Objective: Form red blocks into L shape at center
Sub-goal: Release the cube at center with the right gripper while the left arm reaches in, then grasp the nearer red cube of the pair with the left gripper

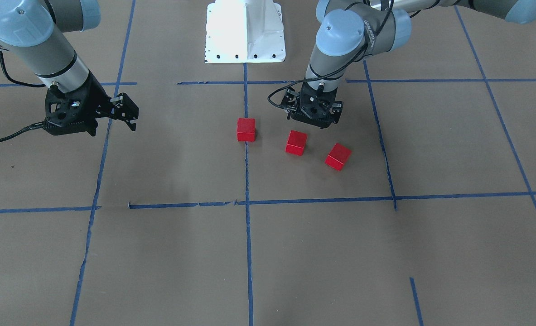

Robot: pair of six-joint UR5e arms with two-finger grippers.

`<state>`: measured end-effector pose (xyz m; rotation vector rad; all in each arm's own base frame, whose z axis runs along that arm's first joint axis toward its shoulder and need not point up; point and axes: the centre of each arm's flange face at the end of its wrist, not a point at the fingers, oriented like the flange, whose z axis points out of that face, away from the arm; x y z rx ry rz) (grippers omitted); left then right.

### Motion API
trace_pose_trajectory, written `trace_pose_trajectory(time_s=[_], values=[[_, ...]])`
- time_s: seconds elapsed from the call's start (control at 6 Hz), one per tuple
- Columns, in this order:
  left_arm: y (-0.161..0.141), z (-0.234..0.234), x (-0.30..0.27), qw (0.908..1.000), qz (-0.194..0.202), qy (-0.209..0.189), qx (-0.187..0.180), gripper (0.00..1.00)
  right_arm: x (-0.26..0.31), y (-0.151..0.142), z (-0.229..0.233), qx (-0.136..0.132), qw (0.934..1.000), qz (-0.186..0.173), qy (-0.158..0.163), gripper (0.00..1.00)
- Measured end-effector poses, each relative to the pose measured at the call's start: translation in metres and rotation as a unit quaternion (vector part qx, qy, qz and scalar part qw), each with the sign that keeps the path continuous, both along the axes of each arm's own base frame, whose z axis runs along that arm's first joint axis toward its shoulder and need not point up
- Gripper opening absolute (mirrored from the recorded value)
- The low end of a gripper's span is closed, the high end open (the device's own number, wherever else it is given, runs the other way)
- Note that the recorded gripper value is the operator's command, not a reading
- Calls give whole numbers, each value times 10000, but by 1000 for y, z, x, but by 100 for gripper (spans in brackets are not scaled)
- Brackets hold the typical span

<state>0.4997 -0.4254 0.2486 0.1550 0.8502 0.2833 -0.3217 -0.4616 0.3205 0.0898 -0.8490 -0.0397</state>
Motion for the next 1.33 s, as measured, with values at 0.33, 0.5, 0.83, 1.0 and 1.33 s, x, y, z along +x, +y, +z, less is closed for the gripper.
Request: trace_pose_trajectory(time_s=[0.33, 0.5, 0.83, 1.0, 1.33], values=[[-6, 10, 19, 10000, -47, -70, 50, 100, 0, 1, 2, -11, 10000, -3, 19, 100], [-9, 11, 24, 9999, -80, -104, 68, 100, 0, 1, 2, -10, 10000, -2, 17, 100], [-23, 20, 44, 9996, -182, -106, 187, 64, 0, 2, 3, -13, 10000, -3, 19, 100], [-29, 22, 52, 9995, -194, -84, 226, 5, 0, 2, 3, -19, 10000, -3, 25, 100], [-31, 23, 55, 9995, -191, -77, 246, 0, -1, 1, 5, -31, 10000, -6, 39, 100]])
